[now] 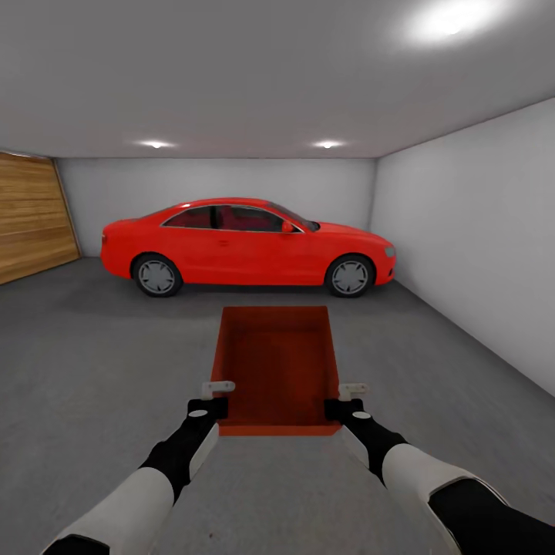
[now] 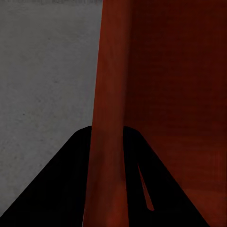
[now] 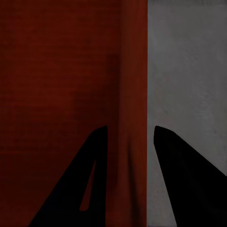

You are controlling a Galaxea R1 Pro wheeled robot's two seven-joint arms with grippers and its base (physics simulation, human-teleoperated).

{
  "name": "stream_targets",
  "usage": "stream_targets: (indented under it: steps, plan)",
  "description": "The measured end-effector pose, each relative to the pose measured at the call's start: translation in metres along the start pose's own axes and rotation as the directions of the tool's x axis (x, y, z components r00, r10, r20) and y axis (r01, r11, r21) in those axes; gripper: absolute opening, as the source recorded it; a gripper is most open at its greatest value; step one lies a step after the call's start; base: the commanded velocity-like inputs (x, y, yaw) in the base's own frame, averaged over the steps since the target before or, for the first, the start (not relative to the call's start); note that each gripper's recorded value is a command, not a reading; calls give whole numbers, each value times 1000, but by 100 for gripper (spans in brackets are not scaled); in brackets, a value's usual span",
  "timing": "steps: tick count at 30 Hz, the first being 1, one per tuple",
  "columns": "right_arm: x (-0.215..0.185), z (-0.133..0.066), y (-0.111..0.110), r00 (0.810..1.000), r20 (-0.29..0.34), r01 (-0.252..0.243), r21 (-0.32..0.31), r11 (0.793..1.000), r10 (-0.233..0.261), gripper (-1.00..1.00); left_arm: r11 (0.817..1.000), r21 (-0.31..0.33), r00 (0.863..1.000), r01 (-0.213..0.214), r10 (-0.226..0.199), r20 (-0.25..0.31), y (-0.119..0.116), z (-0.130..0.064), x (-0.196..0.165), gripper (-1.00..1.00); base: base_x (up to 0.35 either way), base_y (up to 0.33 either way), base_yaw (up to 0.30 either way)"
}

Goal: Move the two storage containers from the living room to the garage. In the garage, place one container on the floor and stack the other container on top of it (either order is fine).

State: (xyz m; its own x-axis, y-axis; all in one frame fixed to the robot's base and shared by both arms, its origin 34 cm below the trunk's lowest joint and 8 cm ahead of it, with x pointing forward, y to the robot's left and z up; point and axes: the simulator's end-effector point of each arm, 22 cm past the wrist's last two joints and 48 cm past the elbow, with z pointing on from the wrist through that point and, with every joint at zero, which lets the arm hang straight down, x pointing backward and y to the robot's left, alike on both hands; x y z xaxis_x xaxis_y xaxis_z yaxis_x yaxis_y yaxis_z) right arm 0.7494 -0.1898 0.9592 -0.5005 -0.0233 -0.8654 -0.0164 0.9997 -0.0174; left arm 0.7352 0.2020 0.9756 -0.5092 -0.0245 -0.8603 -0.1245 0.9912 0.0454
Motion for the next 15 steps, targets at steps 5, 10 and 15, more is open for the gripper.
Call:
stream_targets:
  steps: [5,10,15]
  plan:
    - [0,0,0,1000,1,0,0,1000,0,-100,1000,0,1000,0,0,1,0,0,0,-100,321,0,0]
    - [-1,0,0,1000,1,0,0,1000,0,-100,1000,0,1000,0,0,1,0,0,-1,-100,320,0,0]
    - [-1,0,0,1000,1,0,0,1000,0,-100,1000,0,1000,0,0,1,0,0,-1,-100,320,0,0]
